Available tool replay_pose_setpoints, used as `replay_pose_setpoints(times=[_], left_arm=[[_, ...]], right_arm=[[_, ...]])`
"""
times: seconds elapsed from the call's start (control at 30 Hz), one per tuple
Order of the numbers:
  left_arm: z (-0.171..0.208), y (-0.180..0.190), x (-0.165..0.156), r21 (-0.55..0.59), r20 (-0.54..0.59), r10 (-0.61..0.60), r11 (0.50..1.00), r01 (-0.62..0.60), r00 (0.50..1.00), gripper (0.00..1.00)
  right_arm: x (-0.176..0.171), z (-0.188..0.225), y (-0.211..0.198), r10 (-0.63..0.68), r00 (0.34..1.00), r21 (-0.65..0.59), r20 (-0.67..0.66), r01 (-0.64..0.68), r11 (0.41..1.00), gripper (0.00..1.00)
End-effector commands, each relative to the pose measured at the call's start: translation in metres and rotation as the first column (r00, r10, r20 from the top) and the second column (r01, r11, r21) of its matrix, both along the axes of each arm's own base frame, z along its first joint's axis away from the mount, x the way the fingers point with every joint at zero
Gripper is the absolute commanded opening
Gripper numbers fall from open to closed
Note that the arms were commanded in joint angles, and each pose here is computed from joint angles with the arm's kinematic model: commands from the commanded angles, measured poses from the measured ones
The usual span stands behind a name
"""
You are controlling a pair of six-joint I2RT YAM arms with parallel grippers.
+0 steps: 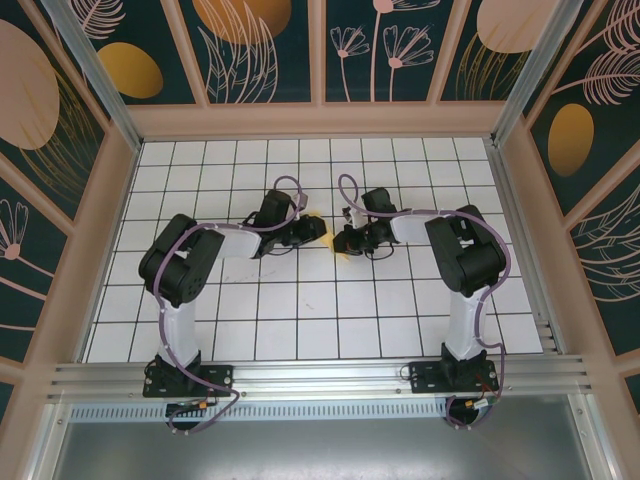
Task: Fold a paper plane with a square sheet of paper (pick it up from the middle)
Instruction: Fold the wing for the fifth time at the center of the table.
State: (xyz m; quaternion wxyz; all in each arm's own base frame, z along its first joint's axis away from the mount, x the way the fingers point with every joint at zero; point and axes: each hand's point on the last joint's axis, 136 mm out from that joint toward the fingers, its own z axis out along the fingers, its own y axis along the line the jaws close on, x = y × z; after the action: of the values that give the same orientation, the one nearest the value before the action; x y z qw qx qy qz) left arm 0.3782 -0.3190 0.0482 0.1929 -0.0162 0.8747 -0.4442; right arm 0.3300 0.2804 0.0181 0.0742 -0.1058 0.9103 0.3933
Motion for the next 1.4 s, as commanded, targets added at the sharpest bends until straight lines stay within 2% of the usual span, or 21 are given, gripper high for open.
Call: replay_pose_setpoints(times=[0.0, 0.27, 0.63, 0.83, 1.37], left_arm=[[-0.005, -0.012, -0.006, -0.023, -0.005, -0.045, 0.999, 0.045, 0.999, 0.29], [-0.023, -0.012, -0.007, 0.011, -0.067, -0.023, 1.0, 0.023, 0.998, 0.28], [-0.058, 0.02, 0.005, 0.208, -0.132, 0.16, 0.969, -0.13, 0.978, 0.26], [-0.066, 0.043, 0.01, 0.272, -0.141, 0.229, 0.944, -0.185, 0.963, 0.27], [-0.054, 0.079, 0.039, 0.306, -0.086, 0.311, 0.912, -0.272, 0.946, 0.28]], right_arm=[[-0.015, -0.042, -0.019, -0.04, 0.995, -0.114, -0.095, 0.029, 0.993, 0.07], [-0.018, -0.044, -0.019, -0.035, 0.994, -0.124, -0.103, 0.023, 0.992, 0.07], [-0.025, -0.051, -0.027, -0.042, 0.993, -0.164, -0.114, 0.023, 0.986, 0.07], [-0.028, -0.053, -0.031, -0.048, 0.992, -0.176, -0.119, 0.026, 0.984, 0.07], [-0.033, -0.058, -0.035, -0.053, 0.99, -0.192, -0.128, 0.028, 0.981, 0.06]])
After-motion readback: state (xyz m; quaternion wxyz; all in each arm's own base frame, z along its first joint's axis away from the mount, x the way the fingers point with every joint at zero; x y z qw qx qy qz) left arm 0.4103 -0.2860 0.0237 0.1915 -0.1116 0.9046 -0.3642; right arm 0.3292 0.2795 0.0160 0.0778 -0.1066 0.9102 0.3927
